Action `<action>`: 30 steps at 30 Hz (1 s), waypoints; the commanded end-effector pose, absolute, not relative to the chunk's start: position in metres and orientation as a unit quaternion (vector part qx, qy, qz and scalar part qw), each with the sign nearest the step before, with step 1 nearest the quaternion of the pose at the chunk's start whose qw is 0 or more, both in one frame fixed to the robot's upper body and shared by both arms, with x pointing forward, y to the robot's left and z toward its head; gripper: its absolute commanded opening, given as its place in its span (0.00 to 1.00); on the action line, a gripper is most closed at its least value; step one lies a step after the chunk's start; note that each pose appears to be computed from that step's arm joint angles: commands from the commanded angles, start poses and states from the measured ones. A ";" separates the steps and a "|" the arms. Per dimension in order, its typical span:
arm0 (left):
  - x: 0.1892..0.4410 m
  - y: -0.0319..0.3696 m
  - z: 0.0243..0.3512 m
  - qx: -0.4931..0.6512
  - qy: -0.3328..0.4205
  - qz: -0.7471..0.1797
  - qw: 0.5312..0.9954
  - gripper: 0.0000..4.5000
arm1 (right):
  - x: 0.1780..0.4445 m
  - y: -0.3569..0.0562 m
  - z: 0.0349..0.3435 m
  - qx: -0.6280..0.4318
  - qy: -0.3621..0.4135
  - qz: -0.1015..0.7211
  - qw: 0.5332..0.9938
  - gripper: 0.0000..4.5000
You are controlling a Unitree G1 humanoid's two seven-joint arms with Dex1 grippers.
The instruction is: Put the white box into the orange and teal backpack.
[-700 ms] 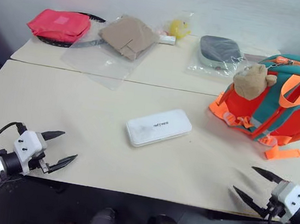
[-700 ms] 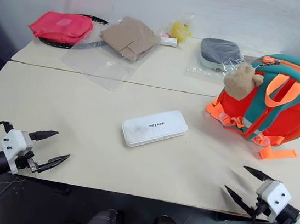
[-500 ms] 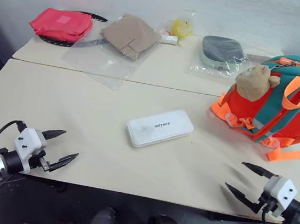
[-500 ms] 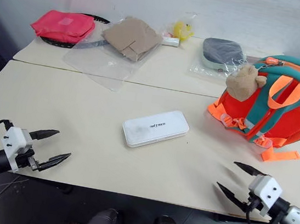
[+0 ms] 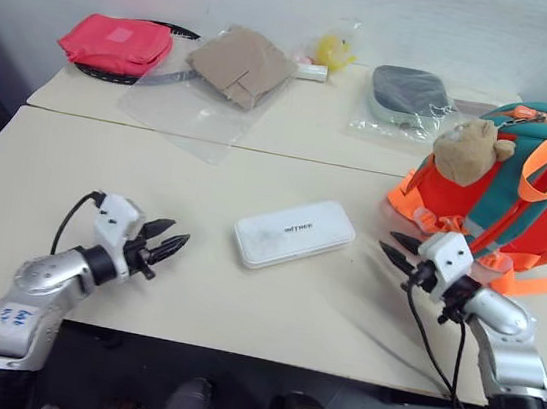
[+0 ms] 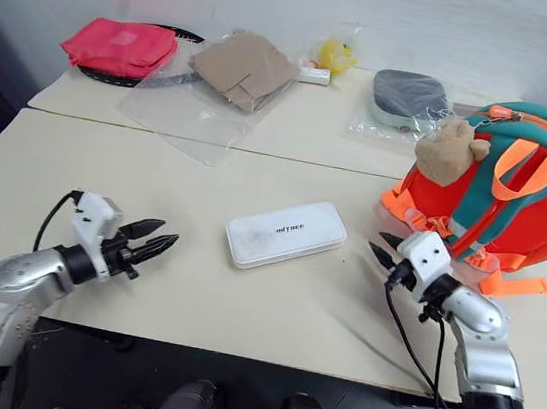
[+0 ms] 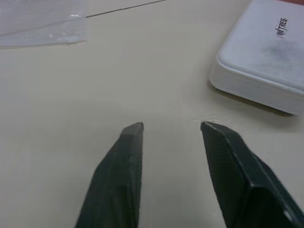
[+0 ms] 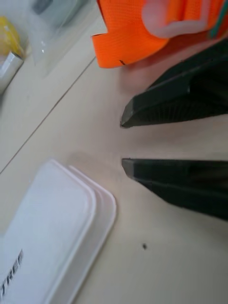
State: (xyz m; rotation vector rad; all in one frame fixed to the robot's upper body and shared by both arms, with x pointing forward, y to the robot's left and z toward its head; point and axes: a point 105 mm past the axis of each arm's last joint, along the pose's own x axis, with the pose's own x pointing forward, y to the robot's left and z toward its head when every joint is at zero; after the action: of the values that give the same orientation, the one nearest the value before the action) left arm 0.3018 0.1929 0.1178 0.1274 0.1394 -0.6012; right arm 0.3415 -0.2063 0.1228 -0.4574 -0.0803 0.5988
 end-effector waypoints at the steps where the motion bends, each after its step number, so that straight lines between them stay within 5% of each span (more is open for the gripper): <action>1: 0.312 0.170 0.124 0.074 0.054 -0.304 0.948 0.19 | 0.355 -0.197 0.119 -0.220 -0.047 0.270 0.936 0.00; 4: 0.314 0.152 0.114 0.067 0.074 -0.326 0.940 0.00 | 0.371 -0.184 0.112 -0.212 -0.043 0.264 0.940 0.00; 11: 0.315 0.130 0.097 0.050 0.120 -0.362 0.923 0.00 | 0.389 -0.157 0.112 -0.179 -0.059 0.301 0.935 0.00; 18: 0.328 0.130 0.105 0.053 0.106 -0.362 0.925 0.00 | 0.359 -0.147 0.105 -0.134 -0.027 0.446 0.885 0.00; 30: 0.307 0.179 0.079 0.091 0.205 -0.382 0.897 0.00 | 0.317 -0.160 0.100 -0.158 0.021 0.476 0.865 0.00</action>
State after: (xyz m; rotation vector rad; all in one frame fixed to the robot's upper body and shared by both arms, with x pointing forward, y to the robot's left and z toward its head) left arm 0.3147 0.1621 0.0939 0.1987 0.3450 -0.8236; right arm 0.3183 -0.1591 0.0880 -0.3157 0.0821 1.0038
